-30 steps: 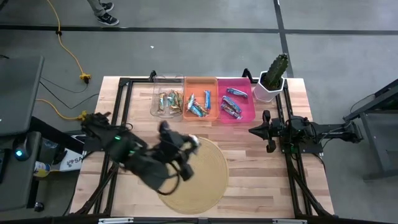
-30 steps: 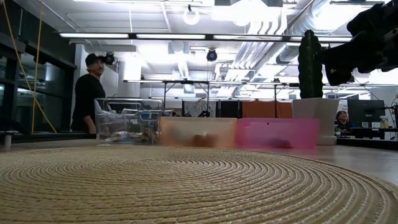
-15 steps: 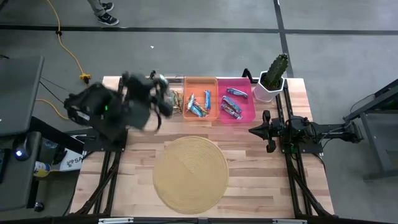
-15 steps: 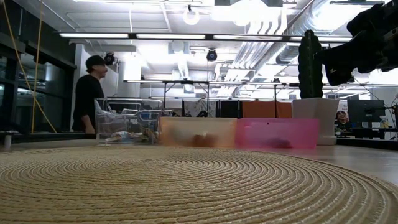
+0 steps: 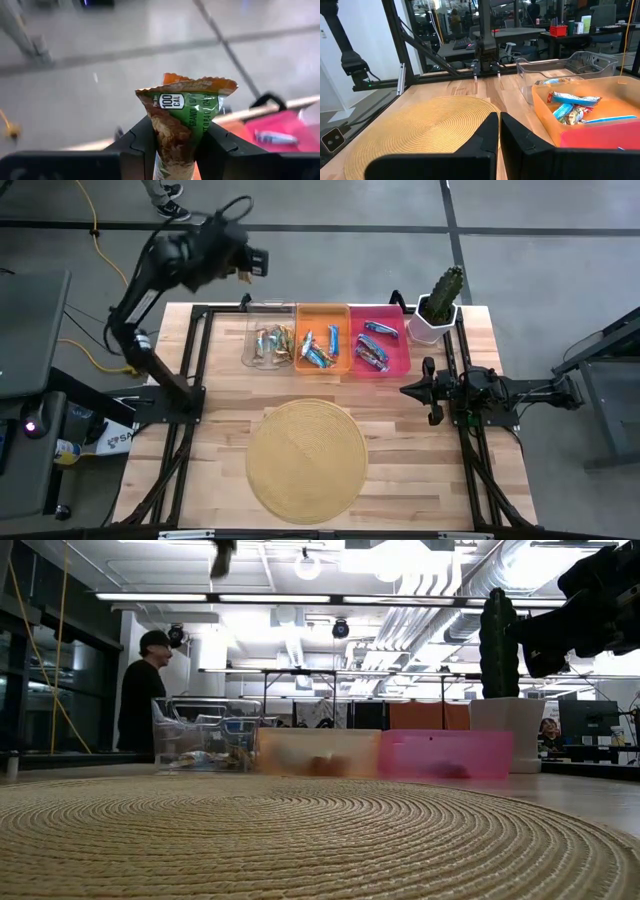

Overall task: Pick and place Granola Bars by type
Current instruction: Put the yellow granola bar into the transparent bin

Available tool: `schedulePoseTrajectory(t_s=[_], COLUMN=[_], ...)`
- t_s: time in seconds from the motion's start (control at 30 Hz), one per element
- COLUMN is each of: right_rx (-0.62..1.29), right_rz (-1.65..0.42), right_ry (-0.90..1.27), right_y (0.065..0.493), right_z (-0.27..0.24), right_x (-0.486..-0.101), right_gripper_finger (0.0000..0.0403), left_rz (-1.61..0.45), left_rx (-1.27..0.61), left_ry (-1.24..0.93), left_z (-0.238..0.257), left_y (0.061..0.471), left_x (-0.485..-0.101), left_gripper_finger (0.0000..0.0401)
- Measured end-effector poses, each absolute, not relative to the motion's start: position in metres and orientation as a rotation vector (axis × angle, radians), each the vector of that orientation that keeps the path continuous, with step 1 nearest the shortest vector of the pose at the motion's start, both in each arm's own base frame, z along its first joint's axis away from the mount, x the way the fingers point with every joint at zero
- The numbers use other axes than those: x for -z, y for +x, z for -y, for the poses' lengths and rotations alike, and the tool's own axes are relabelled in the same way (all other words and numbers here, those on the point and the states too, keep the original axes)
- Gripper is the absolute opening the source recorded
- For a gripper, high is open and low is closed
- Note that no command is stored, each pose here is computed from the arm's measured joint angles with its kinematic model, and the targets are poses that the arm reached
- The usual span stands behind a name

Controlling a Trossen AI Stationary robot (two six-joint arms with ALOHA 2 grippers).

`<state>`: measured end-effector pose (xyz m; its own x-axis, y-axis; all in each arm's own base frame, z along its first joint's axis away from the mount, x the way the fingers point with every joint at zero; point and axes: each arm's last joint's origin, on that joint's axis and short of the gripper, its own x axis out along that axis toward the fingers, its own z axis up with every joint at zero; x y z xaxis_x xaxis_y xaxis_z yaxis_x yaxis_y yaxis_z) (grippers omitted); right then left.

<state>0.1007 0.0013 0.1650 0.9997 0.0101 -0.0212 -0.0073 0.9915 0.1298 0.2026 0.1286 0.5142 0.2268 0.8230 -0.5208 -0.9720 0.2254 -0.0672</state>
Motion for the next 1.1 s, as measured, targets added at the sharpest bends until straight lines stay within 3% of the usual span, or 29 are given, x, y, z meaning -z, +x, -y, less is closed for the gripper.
schedulePoseTrajectory(t_s=[0.23, 0.43, 0.8, 1.1], right_rx=[-0.009, -0.009, -0.009, -0.009], right_rz=[-0.022, -0.022, -0.022, -0.022], right_ry=[0.13, 0.13, 0.13, 0.13], right_y=[0.101, 0.101, 0.101, 0.101], right_z=[-0.001, -0.001, -0.001, -0.001], right_x=[-0.165, -0.165, -0.165, -0.165], right_gripper_finger=[0.0, 0.0, 0.0, 0.0], left_rz=[-0.638, -0.79, -0.916, -0.945], left_rx=[-1.174, -1.127, -1.014, -1.059], left_ry=[-0.704, -0.842, -1.066, -1.14], left_z=[-0.21, -0.246, -0.25, -0.236], left_y=[0.202, 0.21, 0.228, 0.23], left_x=[-0.461, -0.399, -0.281, -0.227], left_gripper_finger=[0.0104, 0.0104, 0.0104, 0.0104])
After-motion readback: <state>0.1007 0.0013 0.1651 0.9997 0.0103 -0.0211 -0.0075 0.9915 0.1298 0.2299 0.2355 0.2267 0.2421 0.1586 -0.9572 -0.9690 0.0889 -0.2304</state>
